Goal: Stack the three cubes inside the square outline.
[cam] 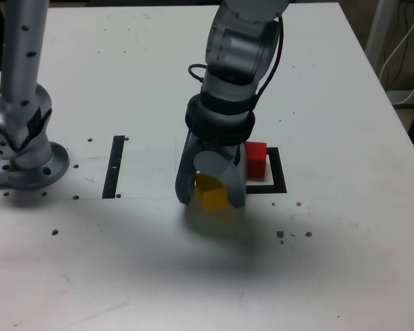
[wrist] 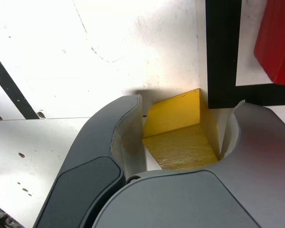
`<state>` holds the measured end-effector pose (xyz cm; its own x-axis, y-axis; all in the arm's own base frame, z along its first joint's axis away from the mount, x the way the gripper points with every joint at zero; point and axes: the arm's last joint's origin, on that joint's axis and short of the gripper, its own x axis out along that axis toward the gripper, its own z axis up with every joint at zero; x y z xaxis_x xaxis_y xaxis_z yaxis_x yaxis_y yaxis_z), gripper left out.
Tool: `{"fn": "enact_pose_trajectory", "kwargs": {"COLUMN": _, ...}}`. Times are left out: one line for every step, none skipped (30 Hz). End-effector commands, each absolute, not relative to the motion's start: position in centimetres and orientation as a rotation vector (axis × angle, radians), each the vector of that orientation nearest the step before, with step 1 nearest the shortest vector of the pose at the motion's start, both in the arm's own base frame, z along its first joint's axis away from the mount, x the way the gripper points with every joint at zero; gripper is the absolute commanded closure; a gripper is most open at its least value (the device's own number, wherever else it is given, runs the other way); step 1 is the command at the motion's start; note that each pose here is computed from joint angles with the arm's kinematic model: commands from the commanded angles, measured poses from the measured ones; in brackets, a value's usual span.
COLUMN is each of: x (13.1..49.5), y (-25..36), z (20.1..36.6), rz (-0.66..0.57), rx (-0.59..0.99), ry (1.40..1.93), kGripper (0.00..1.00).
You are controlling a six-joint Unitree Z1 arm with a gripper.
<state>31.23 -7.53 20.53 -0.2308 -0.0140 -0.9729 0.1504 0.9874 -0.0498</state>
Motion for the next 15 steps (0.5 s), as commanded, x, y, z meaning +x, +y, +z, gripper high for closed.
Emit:
{"fn": "enact_pose_trajectory", "kwargs": {"x": 31.3, "y": -7.6, "z": 19.7, "rz": -0.154, "rx": 0.105, "ry": 1.826, "kGripper": 0.49}}
{"fn": "enact_pose_trajectory", "kwargs": {"x": 31.3, "y": -7.6, "z": 19.8, "rz": -0.154, "rx": 0.105, "ry": 1.825, "kGripper": 0.51}}
{"fn": "enact_pose_trajectory", "kwargs": {"x": 31.4, "y": -7.6, "z": 19.8, "rz": -0.154, "rx": 0.105, "ry": 1.823, "kGripper": 0.53}}
{"fn": "enact_pose_trajectory", "kwargs": {"x": 31.4, "y": -7.6, "z": 19.9, "rz": -0.155, "rx": 0.104, "ry": 1.82, "kGripper": 0.55}}
{"fn": "enact_pose_trajectory", "kwargs": {"x": 31.4, "y": -7.6, "z": 19.9, "rz": -0.156, "rx": 0.103, "ry": 1.817, "kGripper": 0.57}}
{"fn": "enact_pose_trajectory", "kwargs": {"x": 31.4, "y": -7.6, "z": 20.0, "rz": -0.157, "rx": 0.102, "ry": 1.813, "kGripper": 0.58}}
{"fn": "enact_pose_trajectory", "kwargs": {"x": 31.4, "y": -7.6, "z": 20.1, "rz": -0.158, "rx": 0.1, "ry": 1.809, "kGripper": 0.59}}
{"fn": "enact_pose_trajectory", "kwargs": {"x": 31.4, "y": -7.6, "z": 20.2, "rz": -0.159, "rx": 0.097, "ry": 1.807, "kGripper": 0.6}}
{"fn": "enact_pose_trajectory", "kwargs": {"x": 31.4, "y": -7.6, "z": 20.2, "rz": -0.16, "rx": 0.094, "ry": 1.805, "kGripper": 0.61}}
{"fn": "enact_pose_trajectory", "kwargs": {"x": 31.4, "y": -7.6, "z": 20.3, "rz": -0.16, "rx": 0.092, "ry": 1.805, "kGripper": 0.62}}
{"fn": "enact_pose_trajectory", "kwargs": {"x": 31.3, "y": -7.5, "z": 20.3, "rz": -0.161, "rx": 0.09, "ry": 1.805, "kGripper": 0.62}}
{"fn": "enact_pose_trajectory", "kwargs": {"x": 31.3, "y": -7.5, "z": 20.4, "rz": -0.161, "rx": 0.089, "ry": 1.806, "kGripper": 0.62}}
{"fn": "enact_pose_trajectory", "kwargs": {"x": 31.2, "y": -7.5, "z": 20.5, "rz": -0.161, "rx": 0.087, "ry": 1.807, "kGripper": 0.62}}
{"fn": "enact_pose_trajectory", "kwargs": {"x": 31.1, "y": -7.4, "z": 20.8, "rz": -0.16, "rx": 0.086, "ry": 1.806, "kGripper": 0.62}}
{"fn": "enact_pose_trajectory", "kwargs": {"x": 31.0, "y": -7.3, "z": 21.2, "rz": -0.159, "rx": 0.086, "ry": 1.803, "kGripper": 0.62}}
